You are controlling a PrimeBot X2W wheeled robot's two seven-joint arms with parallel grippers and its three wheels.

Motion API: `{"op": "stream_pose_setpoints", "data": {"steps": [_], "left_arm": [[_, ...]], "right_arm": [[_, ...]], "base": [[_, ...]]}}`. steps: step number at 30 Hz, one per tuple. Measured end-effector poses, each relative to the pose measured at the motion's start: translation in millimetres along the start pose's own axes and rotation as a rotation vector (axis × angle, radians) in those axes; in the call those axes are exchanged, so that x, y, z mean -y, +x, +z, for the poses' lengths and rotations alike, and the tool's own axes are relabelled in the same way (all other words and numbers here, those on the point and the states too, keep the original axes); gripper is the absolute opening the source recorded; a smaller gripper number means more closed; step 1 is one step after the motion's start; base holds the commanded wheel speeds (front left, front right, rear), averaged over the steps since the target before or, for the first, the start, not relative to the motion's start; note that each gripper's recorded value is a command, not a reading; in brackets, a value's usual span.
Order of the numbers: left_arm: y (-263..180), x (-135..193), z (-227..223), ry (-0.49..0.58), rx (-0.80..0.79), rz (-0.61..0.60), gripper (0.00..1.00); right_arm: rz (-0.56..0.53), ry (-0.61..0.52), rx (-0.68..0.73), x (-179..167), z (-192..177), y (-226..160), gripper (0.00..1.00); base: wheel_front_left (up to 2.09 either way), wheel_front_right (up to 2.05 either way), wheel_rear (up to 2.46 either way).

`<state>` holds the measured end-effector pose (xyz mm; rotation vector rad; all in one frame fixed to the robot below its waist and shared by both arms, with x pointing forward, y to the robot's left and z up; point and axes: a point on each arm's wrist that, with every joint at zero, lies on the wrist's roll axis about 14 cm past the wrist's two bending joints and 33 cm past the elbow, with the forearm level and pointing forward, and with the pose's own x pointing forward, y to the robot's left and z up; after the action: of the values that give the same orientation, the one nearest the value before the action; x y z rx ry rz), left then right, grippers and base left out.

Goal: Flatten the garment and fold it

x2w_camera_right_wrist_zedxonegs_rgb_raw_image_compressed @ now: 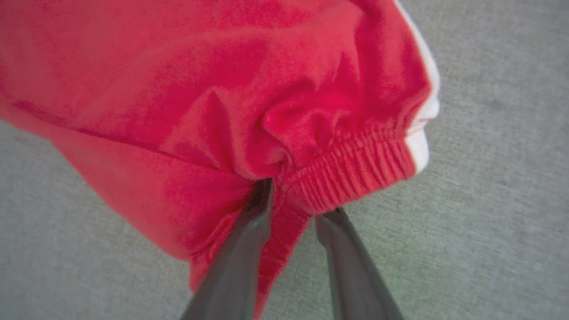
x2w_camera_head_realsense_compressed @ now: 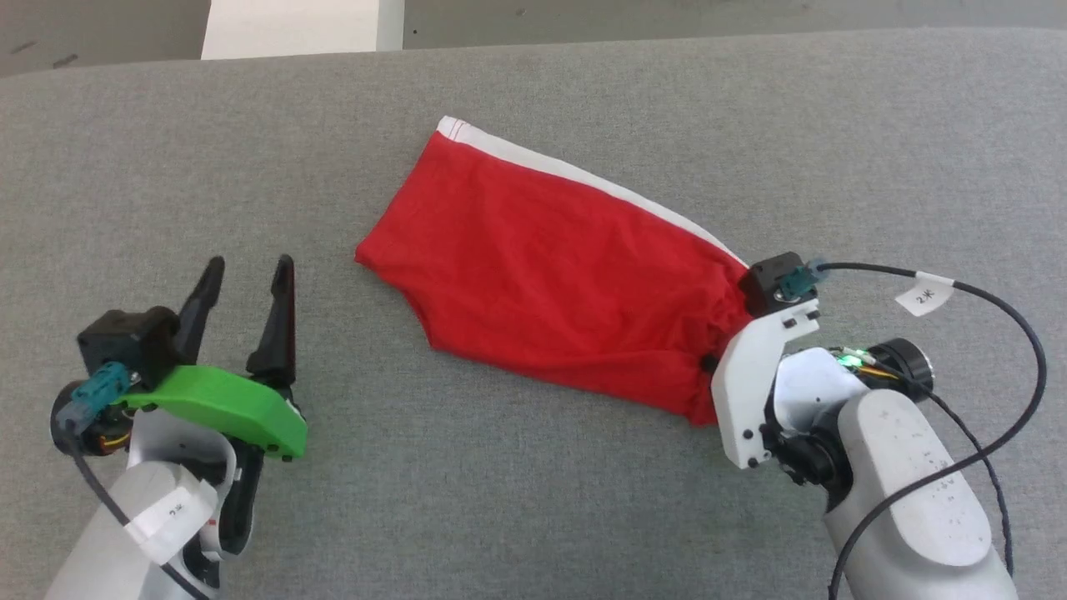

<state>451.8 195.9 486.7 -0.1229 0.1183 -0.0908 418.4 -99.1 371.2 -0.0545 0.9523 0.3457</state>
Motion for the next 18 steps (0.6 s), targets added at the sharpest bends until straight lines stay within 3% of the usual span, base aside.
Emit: {"op": "stream_pose_setpoints", "data": {"steps": [18], "left_arm": [[61.4,32.0,-67.3,0.116,-0.551,-0.1,1.0]], "right_arm": [[0.048,0.047,0.106,-5.5,8.7,-13.3,0.0]], "base": [[0.0,0.0,0.0]]}}
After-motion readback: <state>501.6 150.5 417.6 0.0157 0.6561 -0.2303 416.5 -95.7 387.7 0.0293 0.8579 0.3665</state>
